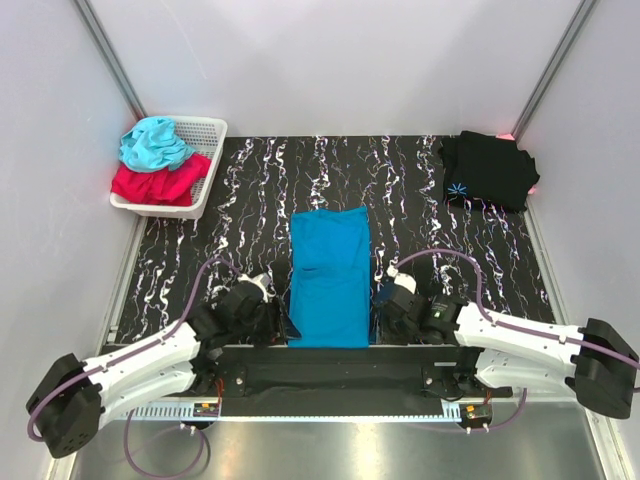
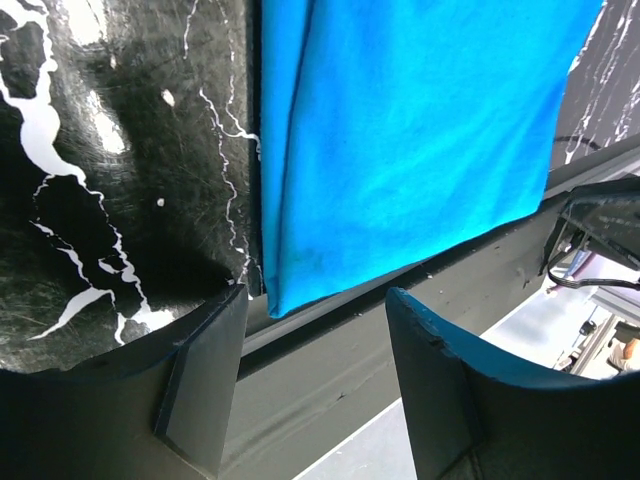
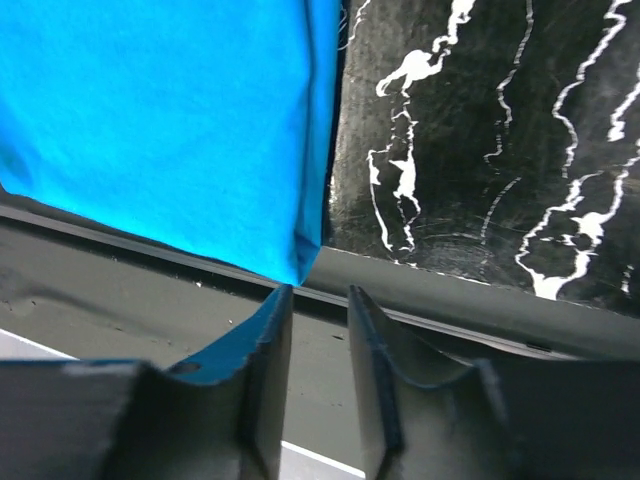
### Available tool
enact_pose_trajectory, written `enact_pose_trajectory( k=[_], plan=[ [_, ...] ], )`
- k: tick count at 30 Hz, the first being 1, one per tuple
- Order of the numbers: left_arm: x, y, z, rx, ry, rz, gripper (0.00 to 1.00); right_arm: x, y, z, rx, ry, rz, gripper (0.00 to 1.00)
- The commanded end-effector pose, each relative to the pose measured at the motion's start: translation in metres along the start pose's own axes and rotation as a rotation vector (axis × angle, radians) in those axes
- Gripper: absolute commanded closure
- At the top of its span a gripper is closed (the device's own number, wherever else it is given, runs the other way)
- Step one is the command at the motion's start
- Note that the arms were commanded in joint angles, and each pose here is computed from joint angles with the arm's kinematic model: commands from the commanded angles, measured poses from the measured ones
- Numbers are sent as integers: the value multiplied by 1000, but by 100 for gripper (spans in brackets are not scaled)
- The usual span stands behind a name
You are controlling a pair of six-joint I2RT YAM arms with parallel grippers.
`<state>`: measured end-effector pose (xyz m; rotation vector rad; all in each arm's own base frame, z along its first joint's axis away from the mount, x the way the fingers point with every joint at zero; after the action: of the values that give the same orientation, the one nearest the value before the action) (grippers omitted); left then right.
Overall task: Fold and stack the t-shirts
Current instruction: Fold the tshirt
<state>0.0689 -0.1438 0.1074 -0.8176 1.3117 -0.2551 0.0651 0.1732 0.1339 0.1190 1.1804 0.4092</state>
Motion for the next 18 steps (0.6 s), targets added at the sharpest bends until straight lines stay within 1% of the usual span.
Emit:
enact_pose_trajectory(
  k=[1,3,5,14,18],
  plan=[
    [5,5,0,0,6,0,37,1,10,3,3,-21,74,63],
    [7,6,0,5,4,11,37,1,11,2,-3,-20,91,53],
    [9,9,1,2,-1,37,37,3,14,2,-4,-18,118,50],
    [6,6,3,7,-11,63,37,22,16,-1,5,13,127,50],
    [2,7,4,7,-30,98,37,28,9,-8,14,30,90,51]
  ],
)
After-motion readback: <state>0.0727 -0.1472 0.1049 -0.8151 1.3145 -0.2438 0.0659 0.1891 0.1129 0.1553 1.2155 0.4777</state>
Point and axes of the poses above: each gripper's point midway between its finger pads, its own x axis out along the fingers, its own y axis along the line the jaws close on, z = x × y, the point moved 10 cm from there along -x, back along the fingers, and after that the axes turned 13 degrees about -x, right-handed, at the moved point
